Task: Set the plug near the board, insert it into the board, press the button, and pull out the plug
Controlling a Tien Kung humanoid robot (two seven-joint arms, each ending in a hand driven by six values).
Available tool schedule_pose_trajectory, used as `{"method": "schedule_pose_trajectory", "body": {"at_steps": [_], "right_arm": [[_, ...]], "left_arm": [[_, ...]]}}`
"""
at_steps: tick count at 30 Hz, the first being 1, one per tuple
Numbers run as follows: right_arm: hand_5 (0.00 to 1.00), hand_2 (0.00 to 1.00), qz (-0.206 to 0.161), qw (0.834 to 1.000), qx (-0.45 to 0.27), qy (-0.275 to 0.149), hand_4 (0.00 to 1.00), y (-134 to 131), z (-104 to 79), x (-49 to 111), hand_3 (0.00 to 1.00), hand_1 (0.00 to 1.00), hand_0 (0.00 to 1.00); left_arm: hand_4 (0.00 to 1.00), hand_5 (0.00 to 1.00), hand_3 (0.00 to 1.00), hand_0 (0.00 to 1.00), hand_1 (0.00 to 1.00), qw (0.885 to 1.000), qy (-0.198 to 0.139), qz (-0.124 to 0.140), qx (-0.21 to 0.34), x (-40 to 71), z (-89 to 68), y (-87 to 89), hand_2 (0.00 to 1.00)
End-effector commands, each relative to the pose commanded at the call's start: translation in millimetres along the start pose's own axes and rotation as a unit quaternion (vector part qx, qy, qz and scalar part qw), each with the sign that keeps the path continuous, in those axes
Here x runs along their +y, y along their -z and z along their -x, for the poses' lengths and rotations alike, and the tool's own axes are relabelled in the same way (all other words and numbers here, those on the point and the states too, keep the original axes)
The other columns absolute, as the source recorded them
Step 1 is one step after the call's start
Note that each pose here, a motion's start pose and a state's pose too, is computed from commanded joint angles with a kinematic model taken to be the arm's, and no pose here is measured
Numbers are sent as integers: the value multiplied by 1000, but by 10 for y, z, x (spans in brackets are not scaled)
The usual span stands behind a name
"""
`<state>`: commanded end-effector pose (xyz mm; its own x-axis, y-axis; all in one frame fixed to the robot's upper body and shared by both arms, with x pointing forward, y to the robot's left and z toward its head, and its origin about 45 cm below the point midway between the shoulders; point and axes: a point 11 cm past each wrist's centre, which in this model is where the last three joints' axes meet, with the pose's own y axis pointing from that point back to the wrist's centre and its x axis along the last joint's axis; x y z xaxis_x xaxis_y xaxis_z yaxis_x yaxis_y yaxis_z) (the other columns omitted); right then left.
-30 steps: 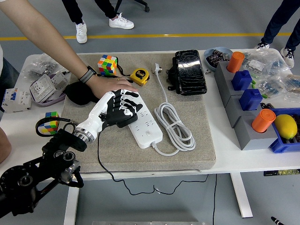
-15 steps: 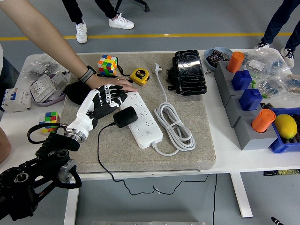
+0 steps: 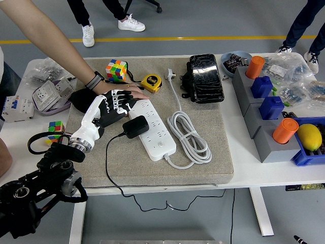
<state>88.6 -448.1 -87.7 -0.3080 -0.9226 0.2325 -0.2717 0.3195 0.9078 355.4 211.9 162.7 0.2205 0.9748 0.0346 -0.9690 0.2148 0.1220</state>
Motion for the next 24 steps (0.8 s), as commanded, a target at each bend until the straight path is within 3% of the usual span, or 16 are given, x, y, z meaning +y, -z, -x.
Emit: {"method": "schedule_pose_trajectory", "body": {"at_steps": [13, 14, 19, 20, 24], "right_arm": [[509, 613, -1, 1000, 4, 0, 948, 17, -6, 0, 545, 641, 569], [508, 613, -1, 1000, 4, 0, 947, 21, -6, 0, 545, 641, 568], [508, 613, -3, 1000, 5, 0, 947, 34, -23, 0, 545, 641, 568], [507, 613, -3, 1000, 5, 0, 948, 34, -25, 0, 545, 641, 568], [507, 613, -1, 1000, 6, 1, 948, 26, -25, 1, 545, 641, 568]], "left_arm": [[849, 295, 630, 703, 706, 1000, 7, 5, -7, 5, 18, -42, 669], [849, 298, 630, 594, 635, 1000, 9, 7, -9, 7, 27, -57, 608], [849, 298, 630, 594, 635, 999, 22, 22, -23, 16, 81, -145, 608], [851, 304, 631, 319, 418, 999, 25, 25, -33, 19, 93, -166, 494], [851, 304, 631, 319, 418, 996, 40, 38, -75, 33, 154, -249, 494]]}}
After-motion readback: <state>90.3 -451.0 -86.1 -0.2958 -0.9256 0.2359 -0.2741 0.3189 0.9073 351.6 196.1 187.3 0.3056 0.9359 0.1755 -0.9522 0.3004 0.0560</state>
